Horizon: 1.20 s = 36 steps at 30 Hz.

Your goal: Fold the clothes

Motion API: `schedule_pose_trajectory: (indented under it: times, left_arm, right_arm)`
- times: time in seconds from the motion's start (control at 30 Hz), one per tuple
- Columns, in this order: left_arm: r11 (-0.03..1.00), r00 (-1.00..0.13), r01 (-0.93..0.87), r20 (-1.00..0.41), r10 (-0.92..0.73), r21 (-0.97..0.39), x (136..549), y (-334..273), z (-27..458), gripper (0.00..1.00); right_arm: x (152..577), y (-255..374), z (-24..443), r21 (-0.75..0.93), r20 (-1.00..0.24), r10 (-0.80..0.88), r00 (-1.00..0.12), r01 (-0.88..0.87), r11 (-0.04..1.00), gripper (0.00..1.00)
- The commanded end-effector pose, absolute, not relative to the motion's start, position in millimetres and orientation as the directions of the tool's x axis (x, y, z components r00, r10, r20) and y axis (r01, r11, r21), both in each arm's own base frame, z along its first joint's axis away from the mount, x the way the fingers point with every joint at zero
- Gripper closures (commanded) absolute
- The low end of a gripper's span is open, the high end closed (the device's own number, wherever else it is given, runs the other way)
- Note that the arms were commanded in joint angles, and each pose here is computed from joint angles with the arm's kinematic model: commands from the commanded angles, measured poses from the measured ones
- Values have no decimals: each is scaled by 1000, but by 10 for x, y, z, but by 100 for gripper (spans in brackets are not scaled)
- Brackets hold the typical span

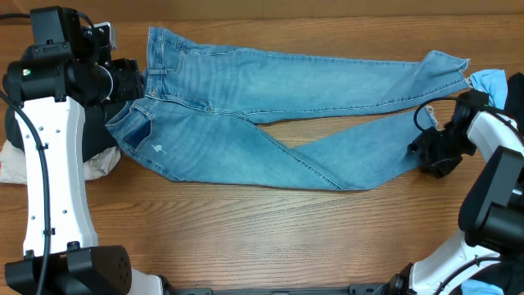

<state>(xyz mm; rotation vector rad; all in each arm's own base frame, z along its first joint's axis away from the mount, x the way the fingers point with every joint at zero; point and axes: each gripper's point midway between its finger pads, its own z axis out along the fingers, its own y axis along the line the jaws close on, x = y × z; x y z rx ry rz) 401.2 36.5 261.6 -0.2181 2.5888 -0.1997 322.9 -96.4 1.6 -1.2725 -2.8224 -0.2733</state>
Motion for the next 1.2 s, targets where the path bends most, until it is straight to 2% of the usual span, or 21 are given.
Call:
schedule_pose_trajectory:
  times: [0.0, 0.07, 0.13, 0.23, 0.3, 0.37, 0.53, 0.7, 0.87, 1.03, 1.13, 1.17]
  left_arm:
    - [981, -824, -92, -540, -170, -169, 3985, 364, 2801, 36]
    - [982, -821, -91, -545, -169, -168, 3996, 367, 2808, 34]
    - [982, -818, -90, -550, -169, -167, 4010, 369, 2817, 33]
    - [982, -816, -90, -553, -168, -167, 4015, 370, 2821, 32]
    - [982, -816, -89, -553, -168, -167, 4015, 370, 2821, 32]
    - [982, -816, -89, -553, -168, -167, 4017, 370, 2822, 32]
    - [982, -810, -88, -562, -167, -166, 4037, 373, 2836, 30]
    - [982, -805, -86, -570, -167, -166, 4056, 377, 2849, 28]
    - [983, -798, -84, -580, -166, -165, 4080, 380, 2867, 27]
    - [983, -799, -85, -578, -166, -166, 4075, 379, 2863, 27]
    - [983, -798, -84, -580, -166, -166, 4081, 379, 2867, 27]
    - [982, -797, -84, -581, -166, -167, 4083, 378, 2869, 27]
  right_arm:
    - [3117, -721, -332, 195, 146, 737, -660, 749, 633, 69]
    - [3130, -721, -343, 203, 137, 732, -667, 742, 639, 85]
    - [3204, -750, -246, 215, 114, 722, -683, 726, 653, 96]
    - [3314, -979, 287, 156, 16, 733, -680, 726, 670, 96]
    - [3175, -1317, 832, -21, -95, 771, -630, 776, 631, 96]
    - [3003, -1473, 1393, -121, -160, 764, -625, 781, 613, 96]
    - [2641, -1416, 2110, -167, -172, 752, -637, 771, 614, 96]
    - [2545, -1350, 2146, -167, -141, 755, -640, 767, 619, 96]
    - [2803, -1303, 2053, -111, -165, 741, -651, 759, 642, 96]
    - [3098, -1181, 1589, -165, -72, 698, -712, 699, 696, 96]
    - [3550, -1205, 1231, -133, -120, 677, -726, 688, 713, 96]
    - [3721, -1201, 1119, -100, -141, 675, -724, 689, 718, 82]
